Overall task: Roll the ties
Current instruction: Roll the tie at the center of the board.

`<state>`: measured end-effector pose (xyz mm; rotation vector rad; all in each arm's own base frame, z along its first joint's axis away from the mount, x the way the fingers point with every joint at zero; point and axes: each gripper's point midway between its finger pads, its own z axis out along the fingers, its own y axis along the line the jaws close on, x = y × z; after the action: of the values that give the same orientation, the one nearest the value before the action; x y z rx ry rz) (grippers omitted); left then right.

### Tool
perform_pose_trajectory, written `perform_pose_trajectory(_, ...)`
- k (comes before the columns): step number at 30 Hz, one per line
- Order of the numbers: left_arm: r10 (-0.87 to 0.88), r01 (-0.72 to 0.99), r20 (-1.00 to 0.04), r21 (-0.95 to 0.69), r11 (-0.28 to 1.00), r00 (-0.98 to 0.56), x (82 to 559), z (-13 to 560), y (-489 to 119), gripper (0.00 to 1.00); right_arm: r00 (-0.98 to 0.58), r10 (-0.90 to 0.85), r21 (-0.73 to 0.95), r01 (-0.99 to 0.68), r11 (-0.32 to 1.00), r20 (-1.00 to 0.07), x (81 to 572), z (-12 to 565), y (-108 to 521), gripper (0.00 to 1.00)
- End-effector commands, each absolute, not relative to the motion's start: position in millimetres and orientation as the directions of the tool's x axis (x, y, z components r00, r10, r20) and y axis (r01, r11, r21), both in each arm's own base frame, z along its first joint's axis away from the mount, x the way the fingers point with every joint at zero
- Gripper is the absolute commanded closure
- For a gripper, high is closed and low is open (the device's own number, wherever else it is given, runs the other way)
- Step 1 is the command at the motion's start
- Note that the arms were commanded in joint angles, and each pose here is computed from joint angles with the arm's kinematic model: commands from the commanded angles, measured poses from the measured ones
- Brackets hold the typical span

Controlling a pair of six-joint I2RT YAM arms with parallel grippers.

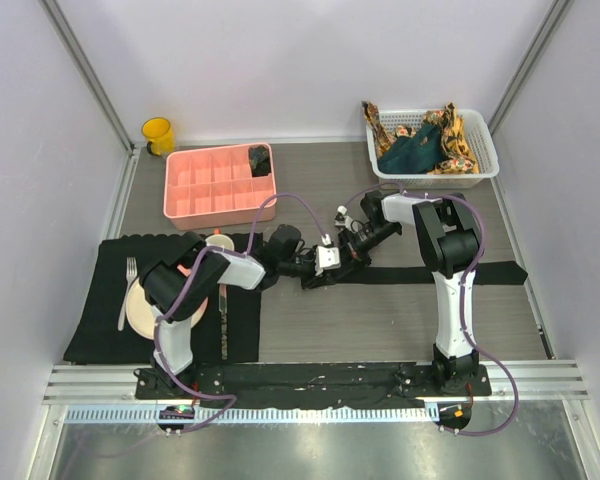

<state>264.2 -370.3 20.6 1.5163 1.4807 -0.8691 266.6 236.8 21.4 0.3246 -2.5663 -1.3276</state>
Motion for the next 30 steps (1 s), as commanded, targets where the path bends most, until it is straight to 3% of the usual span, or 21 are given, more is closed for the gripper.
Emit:
perform_pose_trajectory(1,0.587,0.998,-0.808,-0.067,-0.017,-0.044,223.3,-30.4,-336.7,0.76,-0.947,-0.318,0.798,-0.219,0.562,-0.036,291.7,29.3,240.6,0.99)
perform_pose_trajectory(3,0.592,0.996,-0.804,-0.081,-0.019,-0.054,221.4,-31.4,-336.2,0.59,-0.946,-0.321,0.810,-0.221,0.543,-0.044,292.5,36.8,243.7,0.99)
perform_pose_trajectory(4,0.596,0.996,-0.800,-0.088,-0.013,-0.063,223.0,-30.8,-337.4,0.57,-0.946,-0.320,0.811,-0.231,0.538,-0.058,296.3,41.7,245.1,0.99)
perform_pose_trajectory(9,0.613,0.994,-0.785,-0.112,-0.004,-0.086,225.1,-34.8,-338.6,0.48,-0.942,-0.331,0.820,-0.226,0.526,-0.047,292.6,45.9,246.3,0.99)
perform_pose_trajectory(13,0.632,0.993,-0.769,-0.117,0.000,-0.091,225.6,-37.5,-336.2,0.48,-0.942,-0.335,0.818,-0.219,0.532,-0.034,288.7,40.9,244.4,0.99)
perform_pose_trajectory(17,0.637,0.993,-0.766,-0.118,-0.002,-0.089,224.3,-38.1,-333.8,0.37,-0.942,-0.334,0.817,-0.219,0.534,-0.034,290.5,40.1,244.8,0.99)
perform_pose_trajectory(20,0.649,0.993,-0.755,-0.119,0.009,-0.096,225.2,-41.3,-331.5,0.35,-0.941,-0.335,0.817,-0.224,0.531,-0.040,291.1,41.6,245.2,0.99)
perform_pose_trajectory(23,0.658,0.993,-0.745,-0.119,0.024,-0.106,226.2,-43.6,-330.0,0.24,-0.941,-0.336,0.819,-0.221,0.529,-0.037,288.5,42.4,245.2,0.99)
perform_pose_trajectory(25,0.670,0.991,-0.734,-0.127,0.031,-0.115,226.6,-47.0,-328.8,0.28,-0.940,-0.339,0.819,-0.222,0.529,-0.035,287.0,42.3,245.8,0.99)
perform_pose_trajectory(26,0.671,0.992,-0.733,-0.125,0.033,-0.115,227.2,-47.0,-328.8,0.35,-0.940,-0.340,0.822,-0.221,0.525,-0.035,286.7,42.4,246.2,0.99)
perform_pose_trajectory(30,0.686,0.990,-0.719,-0.139,0.020,-0.114,223.3,-50.8,-325.7,0.49,-0.938,-0.342,0.828,-0.228,0.513,-0.046,287.5,47.2,248.7,0.99)
